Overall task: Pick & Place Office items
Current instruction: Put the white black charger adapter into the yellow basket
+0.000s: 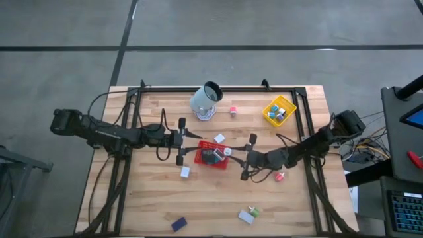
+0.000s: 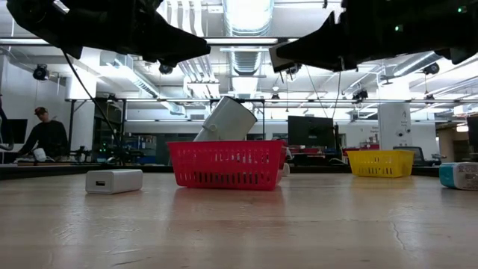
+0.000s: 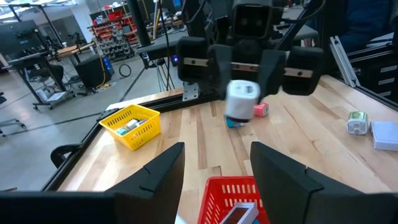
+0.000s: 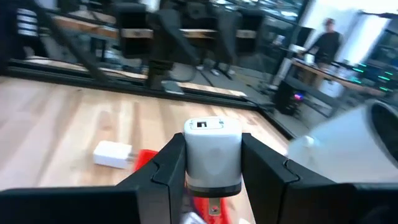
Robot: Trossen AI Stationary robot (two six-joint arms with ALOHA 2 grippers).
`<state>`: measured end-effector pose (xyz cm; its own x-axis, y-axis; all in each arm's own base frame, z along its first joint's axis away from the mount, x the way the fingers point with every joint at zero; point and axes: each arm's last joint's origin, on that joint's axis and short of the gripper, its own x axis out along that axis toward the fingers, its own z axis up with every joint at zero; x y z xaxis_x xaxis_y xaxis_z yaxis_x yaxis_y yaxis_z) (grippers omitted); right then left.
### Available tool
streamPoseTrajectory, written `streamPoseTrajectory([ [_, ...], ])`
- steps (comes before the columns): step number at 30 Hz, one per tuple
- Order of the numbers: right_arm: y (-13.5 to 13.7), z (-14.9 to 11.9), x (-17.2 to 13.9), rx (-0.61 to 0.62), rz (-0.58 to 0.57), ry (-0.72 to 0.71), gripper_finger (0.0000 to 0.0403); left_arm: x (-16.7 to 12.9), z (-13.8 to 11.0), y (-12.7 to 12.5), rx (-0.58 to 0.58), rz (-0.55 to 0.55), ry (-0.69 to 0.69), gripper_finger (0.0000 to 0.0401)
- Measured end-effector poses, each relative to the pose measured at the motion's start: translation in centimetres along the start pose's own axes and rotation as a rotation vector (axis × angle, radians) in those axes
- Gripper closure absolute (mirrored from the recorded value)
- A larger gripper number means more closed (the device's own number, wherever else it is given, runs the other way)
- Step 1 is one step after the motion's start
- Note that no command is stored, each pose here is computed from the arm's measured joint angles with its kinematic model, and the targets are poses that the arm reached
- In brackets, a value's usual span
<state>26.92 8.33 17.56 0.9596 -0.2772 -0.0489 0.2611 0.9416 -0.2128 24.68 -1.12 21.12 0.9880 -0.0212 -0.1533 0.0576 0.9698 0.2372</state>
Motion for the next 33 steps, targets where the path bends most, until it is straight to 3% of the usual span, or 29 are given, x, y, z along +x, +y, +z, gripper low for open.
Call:
streamPoseTrajectory([
  [23, -2.7, -1.0, 0.8, 0.080, -0.362, 0.069, 0.0287, 0.0, 0.0, 0.0, 0.005, 0.000, 0.000, 0.0215],
  [33, -3.3, -1.2, 0.4, 0.091, -0.597, 0.097, 0.0287, 0.0, 0.0, 0.0, 0.013, -0.004, -0.001, 0.0215],
])
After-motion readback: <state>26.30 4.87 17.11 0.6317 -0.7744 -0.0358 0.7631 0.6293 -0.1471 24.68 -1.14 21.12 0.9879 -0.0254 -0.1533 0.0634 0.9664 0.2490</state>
